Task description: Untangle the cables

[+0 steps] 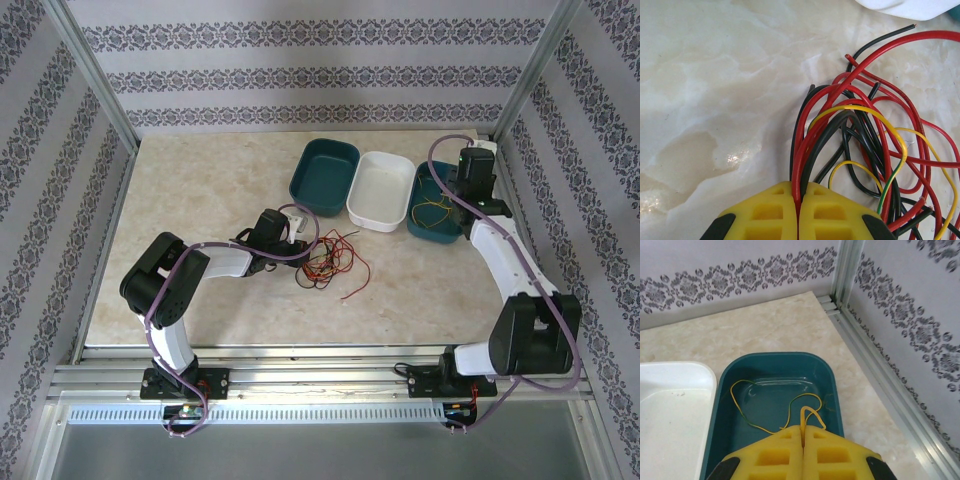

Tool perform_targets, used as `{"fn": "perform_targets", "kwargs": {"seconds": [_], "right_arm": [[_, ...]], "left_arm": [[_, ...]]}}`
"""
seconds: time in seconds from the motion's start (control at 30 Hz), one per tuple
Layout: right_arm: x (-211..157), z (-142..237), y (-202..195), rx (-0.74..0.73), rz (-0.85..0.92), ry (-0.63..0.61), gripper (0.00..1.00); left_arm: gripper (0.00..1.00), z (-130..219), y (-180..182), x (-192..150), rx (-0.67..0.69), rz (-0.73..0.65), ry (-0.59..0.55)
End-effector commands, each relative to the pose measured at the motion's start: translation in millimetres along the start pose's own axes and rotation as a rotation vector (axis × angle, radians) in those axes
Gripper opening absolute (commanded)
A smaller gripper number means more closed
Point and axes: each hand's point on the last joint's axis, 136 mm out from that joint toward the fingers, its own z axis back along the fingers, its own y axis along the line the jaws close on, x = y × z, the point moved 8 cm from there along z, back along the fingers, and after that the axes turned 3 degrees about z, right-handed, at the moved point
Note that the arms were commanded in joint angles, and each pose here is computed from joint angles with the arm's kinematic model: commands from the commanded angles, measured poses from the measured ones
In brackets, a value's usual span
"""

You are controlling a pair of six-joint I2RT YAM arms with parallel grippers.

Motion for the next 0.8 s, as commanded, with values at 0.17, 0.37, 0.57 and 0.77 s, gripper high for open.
{"fn": "perform_targets", "kwargs": {"seconds": [0.17,0.37,0.57,0.77], "right_arm": [[-9,-42,5,0.044,-0.017,0.122,0.00],[-24,-69,7,0.051,0.007,0.264,0.02],[-40,-95,9,0.047,0.019,0.375,0.07],[-50,-117,12,0.058,0.029,0.469,0.14]], "left_arm": [[0.00,-3,-5,2,-0.006,-0.016,0.003],[0.00,-3,-5,2,-0.004,-0.016,0.007],[0.00,-2,-5,2,0.002,-0.019,0.006],[0.00,0,-4,2,0.009,-0.022,0.005]]}}
